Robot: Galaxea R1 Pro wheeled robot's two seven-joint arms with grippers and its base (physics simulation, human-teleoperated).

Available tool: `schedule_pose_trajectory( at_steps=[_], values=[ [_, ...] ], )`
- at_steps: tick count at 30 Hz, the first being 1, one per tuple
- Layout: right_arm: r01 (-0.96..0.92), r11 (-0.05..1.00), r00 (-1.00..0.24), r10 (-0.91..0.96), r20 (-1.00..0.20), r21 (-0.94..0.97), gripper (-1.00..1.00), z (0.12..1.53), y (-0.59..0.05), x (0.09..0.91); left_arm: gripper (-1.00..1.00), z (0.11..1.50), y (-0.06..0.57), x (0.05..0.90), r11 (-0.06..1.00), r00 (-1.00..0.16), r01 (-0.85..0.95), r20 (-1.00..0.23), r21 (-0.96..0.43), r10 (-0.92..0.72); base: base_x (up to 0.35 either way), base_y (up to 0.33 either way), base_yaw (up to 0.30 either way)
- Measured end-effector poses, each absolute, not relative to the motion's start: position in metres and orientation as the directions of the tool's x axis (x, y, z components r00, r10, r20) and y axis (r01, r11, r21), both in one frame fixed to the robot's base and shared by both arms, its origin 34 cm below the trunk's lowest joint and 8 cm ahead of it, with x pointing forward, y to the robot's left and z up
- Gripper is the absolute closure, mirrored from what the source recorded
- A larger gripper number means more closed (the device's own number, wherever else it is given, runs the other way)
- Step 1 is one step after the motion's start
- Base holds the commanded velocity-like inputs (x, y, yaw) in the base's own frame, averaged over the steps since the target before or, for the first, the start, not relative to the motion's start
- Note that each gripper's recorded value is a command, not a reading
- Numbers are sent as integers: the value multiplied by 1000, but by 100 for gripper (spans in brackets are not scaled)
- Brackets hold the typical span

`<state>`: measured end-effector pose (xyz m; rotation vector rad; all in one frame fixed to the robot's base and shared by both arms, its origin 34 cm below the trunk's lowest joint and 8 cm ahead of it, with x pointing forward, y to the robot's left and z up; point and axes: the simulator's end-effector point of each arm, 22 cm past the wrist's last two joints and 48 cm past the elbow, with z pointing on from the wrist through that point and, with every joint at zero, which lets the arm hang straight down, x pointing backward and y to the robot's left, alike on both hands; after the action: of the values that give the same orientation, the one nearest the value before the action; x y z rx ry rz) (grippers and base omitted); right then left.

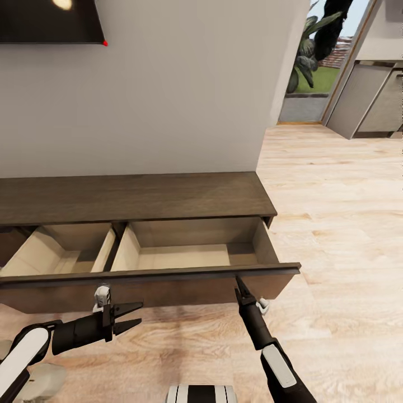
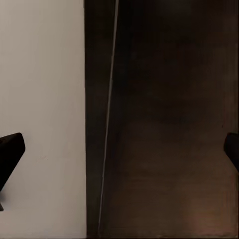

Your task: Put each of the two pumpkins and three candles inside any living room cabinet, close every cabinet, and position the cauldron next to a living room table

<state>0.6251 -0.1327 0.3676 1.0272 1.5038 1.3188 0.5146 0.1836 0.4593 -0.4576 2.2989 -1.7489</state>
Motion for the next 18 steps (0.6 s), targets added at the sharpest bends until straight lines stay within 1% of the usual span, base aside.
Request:
schedule_pose_trajectory(
  at_steps=[14,18],
  values=[
    [84,104,-296,952,-75,991,-100,358,-129,624,-100,459,183,515,244,-928,-114,16,-963,-372,-280,0,0],
    [97,111,-321,944,-74,989,-100,355,-120,623,-100,459,183,515,244,-928,-114,16,-963,-372,-306,0,0]
  ],
)
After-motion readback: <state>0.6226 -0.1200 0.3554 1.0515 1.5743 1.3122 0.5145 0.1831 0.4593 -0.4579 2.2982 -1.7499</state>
